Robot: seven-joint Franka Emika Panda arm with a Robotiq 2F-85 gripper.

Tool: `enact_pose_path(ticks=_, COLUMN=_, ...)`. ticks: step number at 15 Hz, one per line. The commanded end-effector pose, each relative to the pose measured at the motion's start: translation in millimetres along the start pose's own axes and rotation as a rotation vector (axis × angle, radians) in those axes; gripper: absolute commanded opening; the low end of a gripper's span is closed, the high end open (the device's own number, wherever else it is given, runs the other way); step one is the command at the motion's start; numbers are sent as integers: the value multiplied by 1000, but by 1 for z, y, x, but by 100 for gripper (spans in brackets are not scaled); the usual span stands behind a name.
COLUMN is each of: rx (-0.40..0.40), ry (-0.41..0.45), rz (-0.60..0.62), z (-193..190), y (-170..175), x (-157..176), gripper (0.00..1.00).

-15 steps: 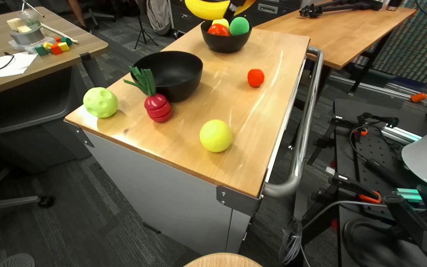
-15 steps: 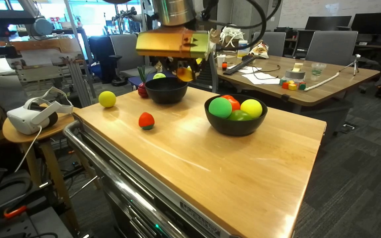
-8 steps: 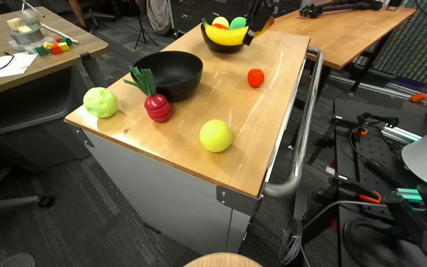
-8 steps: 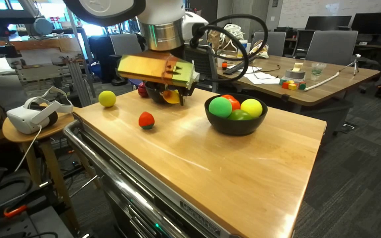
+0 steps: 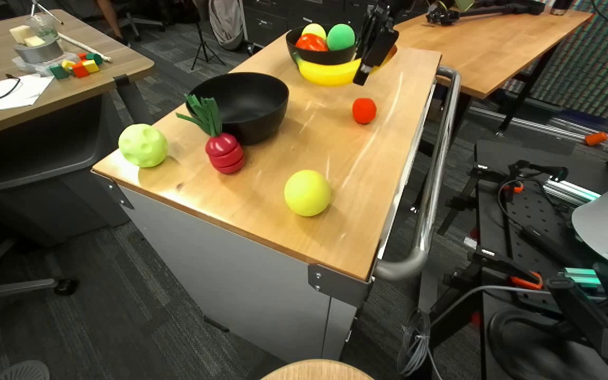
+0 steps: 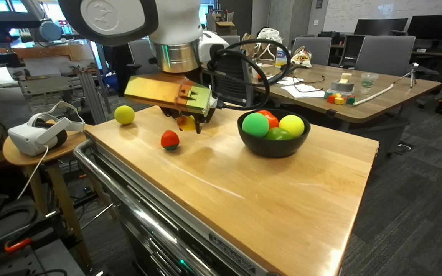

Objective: Take all the contents from the black bowls and place them on the table one at at time starting with the left bowl then right bowl

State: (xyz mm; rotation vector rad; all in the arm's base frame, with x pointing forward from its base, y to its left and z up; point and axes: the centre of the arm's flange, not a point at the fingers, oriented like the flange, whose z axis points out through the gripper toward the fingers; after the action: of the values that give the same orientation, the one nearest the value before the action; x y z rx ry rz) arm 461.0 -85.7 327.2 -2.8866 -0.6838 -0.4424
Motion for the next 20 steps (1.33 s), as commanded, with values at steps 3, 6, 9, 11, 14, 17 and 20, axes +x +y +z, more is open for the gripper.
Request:
enact_pose_path(ticks=3, rx=-27, ry=-17, rz=-41, z=-4, y=-14, x=4, gripper=17)
enact_pose_path(ticks=6, rx=-31, ry=-27, rz=-46, z=-2, y=-16, x=3, gripper=75)
enact_pose_path(ticks=9, rx=-33, ry=-32, rz=-47, z=-1, y=-18, x=2, gripper=97)
enact_pose_path(ticks=11, rx=-36, ry=-29, rz=-51, z=-4, y=-19, x=4, gripper=100)
enact_pose_path(ticks=14, rx=-63, ry=-41, rz=-103, z=-29, y=-17, x=18, gripper=100)
enact_pose_path(ticks=17, rx=-152, ry=-239, rz=-171, z=-84, y=-13, x=40, gripper=100)
enact_pose_path(ticks=20, rx=-314, ry=-348, rz=-144, z=-131, y=8, x=54, gripper=100)
